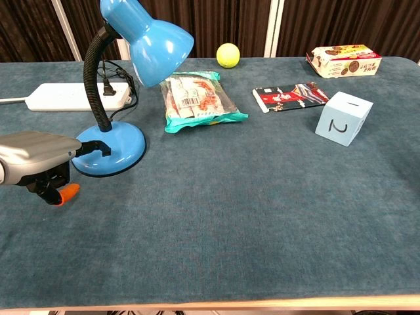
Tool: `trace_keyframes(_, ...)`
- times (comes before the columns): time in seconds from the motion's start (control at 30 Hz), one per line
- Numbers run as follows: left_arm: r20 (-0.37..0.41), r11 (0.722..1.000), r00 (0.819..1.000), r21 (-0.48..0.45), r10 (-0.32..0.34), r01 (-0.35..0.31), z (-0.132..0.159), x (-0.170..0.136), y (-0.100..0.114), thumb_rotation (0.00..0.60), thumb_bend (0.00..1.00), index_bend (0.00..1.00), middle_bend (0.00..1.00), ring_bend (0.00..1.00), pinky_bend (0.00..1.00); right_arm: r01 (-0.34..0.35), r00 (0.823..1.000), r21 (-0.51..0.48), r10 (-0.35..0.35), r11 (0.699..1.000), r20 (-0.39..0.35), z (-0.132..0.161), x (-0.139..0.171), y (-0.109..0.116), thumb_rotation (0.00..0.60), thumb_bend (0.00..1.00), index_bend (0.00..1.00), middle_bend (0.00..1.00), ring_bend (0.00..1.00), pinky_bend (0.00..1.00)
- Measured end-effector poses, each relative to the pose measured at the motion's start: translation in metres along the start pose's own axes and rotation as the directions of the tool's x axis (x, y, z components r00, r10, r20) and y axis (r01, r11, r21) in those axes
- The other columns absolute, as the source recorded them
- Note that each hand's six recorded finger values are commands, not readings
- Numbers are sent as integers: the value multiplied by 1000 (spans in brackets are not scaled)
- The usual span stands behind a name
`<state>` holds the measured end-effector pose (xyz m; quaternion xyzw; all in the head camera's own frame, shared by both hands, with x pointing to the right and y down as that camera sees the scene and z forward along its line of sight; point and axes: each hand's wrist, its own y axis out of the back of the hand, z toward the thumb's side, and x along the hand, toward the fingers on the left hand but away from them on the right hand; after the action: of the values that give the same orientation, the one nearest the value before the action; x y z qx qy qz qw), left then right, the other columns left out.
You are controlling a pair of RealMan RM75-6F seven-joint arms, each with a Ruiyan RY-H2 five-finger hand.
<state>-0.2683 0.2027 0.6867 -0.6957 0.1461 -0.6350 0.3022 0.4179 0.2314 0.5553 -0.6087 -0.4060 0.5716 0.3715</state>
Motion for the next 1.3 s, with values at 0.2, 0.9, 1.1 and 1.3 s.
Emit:
trace_keyframes(0.2,-3,1000,1000,-2,-12,12,-1,-1,-6,600,544,83,952,887,953,0,1000,-2,0,1000,1,0,0,0,600,235,0,0,0,0)
trace_keyframes(0.9,57,968,967,-27,249,-248,-14,-14,45,600,154,0,9,55,148,4,1000,-3,-4,1000,1,-1,0,2,600,235,0,0,0,0)
trace_keyframes(1.1,22,938,938,-8,347,-347,-68,-49,53,600,131,0,0,0,44,6,1000,10,-6,1000,-1,0,1,1,600,235,0,0,0,0)
trace_keyframes(1.3,-62,925,923,10,379,-380,-129,-89,35,600,131,0,0,0,43,9,1000,20,-8,1000,-4,1,1,1,600,235,0,0,0,0)
